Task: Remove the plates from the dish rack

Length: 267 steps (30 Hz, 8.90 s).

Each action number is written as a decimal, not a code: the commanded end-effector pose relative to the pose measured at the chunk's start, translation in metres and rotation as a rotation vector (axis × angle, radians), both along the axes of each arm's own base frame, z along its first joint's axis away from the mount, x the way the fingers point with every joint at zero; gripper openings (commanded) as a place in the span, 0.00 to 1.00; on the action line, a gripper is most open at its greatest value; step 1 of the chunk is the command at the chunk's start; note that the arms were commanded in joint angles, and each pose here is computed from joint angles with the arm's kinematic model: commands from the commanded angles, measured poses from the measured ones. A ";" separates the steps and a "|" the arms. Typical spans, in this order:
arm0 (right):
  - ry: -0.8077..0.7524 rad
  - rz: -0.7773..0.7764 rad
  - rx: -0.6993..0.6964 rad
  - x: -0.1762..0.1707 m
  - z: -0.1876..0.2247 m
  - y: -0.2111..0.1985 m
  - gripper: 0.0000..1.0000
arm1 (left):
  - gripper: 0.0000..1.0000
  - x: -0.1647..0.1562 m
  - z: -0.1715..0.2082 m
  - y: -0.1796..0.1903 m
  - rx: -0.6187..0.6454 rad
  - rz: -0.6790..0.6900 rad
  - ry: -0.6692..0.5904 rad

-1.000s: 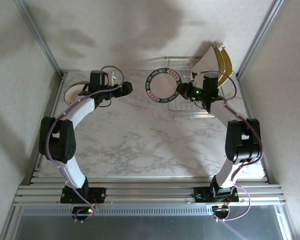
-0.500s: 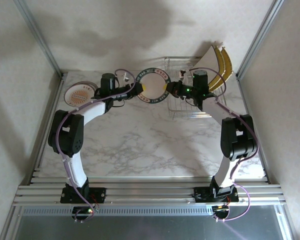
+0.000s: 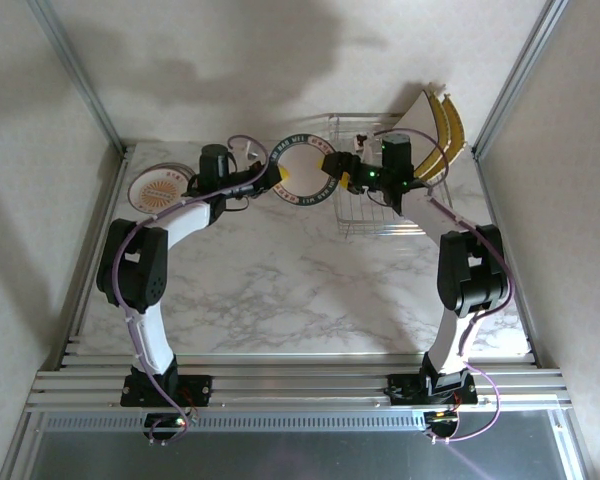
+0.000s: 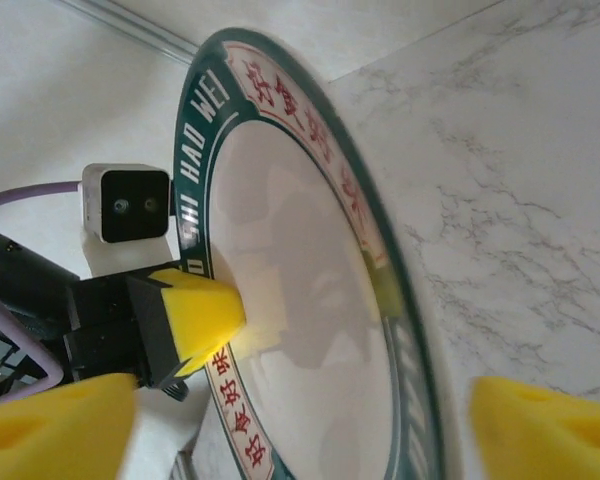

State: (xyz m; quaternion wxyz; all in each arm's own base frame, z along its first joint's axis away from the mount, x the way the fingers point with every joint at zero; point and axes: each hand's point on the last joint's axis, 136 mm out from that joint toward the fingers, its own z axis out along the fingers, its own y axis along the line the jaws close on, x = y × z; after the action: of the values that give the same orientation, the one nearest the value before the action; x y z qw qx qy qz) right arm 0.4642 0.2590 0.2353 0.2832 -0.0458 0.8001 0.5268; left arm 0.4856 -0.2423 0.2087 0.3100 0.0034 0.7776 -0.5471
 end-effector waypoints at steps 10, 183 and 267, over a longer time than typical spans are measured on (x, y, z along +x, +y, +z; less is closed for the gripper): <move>-0.045 -0.309 -0.974 0.015 0.003 -0.145 0.99 | 0.00 0.018 0.018 0.132 -0.043 0.460 -0.061; 0.012 -0.289 -1.072 0.002 -0.006 -0.188 0.99 | 0.28 0.024 -0.128 0.371 0.578 0.952 0.313; -0.092 -0.487 -1.069 0.090 0.050 -0.247 0.99 | 1.00 -0.005 -0.029 0.237 1.020 0.579 0.169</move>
State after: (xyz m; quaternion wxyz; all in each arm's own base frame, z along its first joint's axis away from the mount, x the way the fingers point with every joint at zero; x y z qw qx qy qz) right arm 0.5526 0.0122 0.3051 0.3977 -0.0077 0.9170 -0.0296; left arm 0.4915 -0.0054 0.1910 0.3766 -0.1176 0.9188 -0.0120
